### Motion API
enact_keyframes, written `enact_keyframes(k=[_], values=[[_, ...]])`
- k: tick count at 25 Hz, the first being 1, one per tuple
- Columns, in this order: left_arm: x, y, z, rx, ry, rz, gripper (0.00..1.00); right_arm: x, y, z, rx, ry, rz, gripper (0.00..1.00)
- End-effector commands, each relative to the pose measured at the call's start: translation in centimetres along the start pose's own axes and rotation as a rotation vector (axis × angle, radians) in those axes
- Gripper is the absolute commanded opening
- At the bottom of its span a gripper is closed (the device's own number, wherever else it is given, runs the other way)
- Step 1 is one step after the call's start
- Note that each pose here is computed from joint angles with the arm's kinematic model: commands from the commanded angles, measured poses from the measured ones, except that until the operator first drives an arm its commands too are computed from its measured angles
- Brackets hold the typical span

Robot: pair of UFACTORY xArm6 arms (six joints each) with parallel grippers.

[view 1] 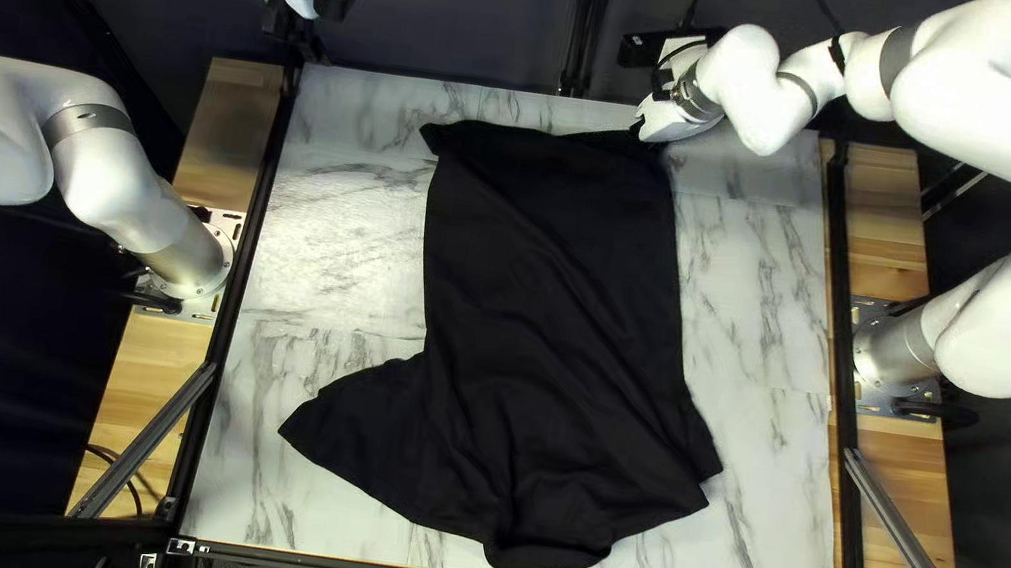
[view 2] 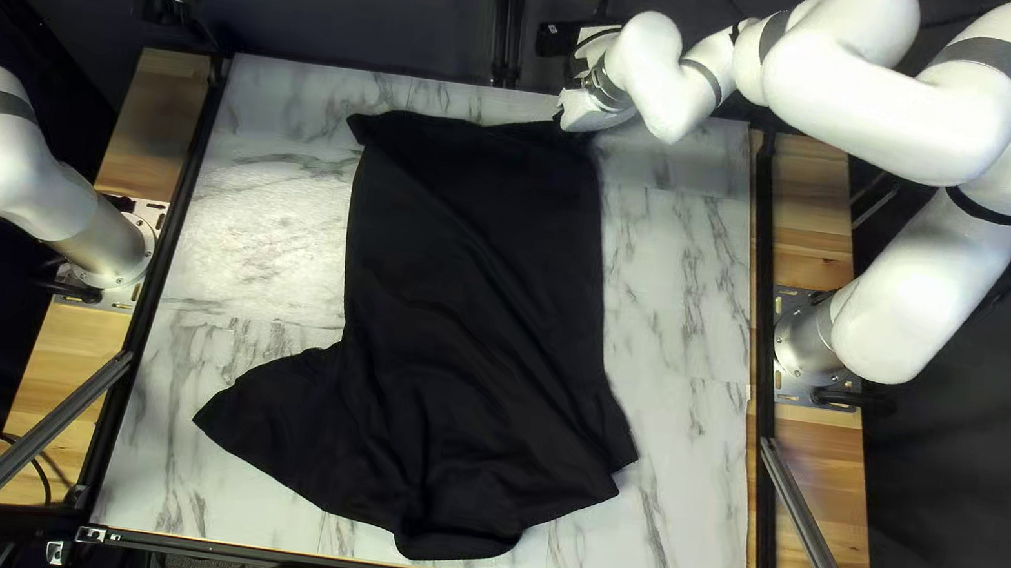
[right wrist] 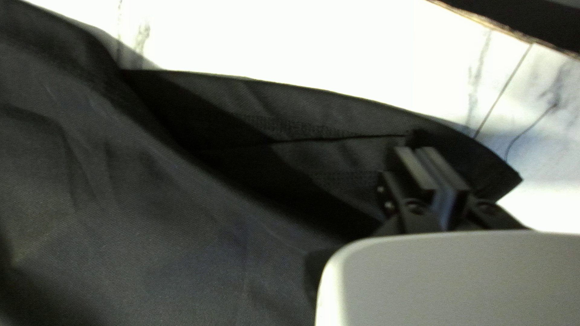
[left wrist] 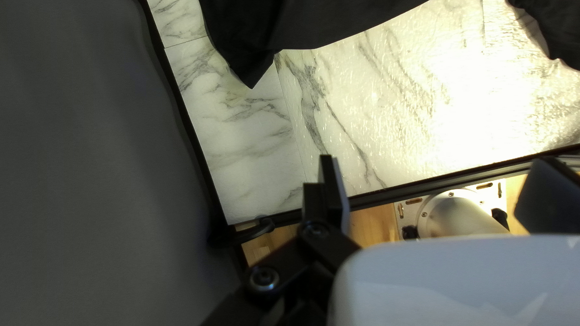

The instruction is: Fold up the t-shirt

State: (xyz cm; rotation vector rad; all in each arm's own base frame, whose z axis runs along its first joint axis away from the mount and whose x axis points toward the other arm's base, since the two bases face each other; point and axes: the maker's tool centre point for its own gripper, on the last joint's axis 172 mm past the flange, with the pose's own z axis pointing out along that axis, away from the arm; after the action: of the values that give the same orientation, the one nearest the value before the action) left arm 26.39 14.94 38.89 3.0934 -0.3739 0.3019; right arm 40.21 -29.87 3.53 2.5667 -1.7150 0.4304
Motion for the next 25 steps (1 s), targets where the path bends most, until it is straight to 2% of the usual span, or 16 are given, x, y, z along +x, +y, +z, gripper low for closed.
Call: enact_keyframes(k=[1,9,14,25], values=[[0.0,0.0,0.0,0.000,0.000,0.000,1.00,-0.5,-0.1,-1.6,-0.007,0.018,-0.005,0.00],[0.0,0.0,0.0,0.000,0.000,0.000,1.00,-1.2,1.5,-3.4,-0.031,0.052,0.007,0.00],[0.0,0.0,0.0,0.000,0.000,0.000,1.00,-1.2,2.9,-4.3,-0.030,0.070,0.027,0.00],[0.0,0.0,0.0,0.000,0.000,0.000,1.00,-0.2,2.6,-3.2,-0.010,0.128,0.055,0.00]])
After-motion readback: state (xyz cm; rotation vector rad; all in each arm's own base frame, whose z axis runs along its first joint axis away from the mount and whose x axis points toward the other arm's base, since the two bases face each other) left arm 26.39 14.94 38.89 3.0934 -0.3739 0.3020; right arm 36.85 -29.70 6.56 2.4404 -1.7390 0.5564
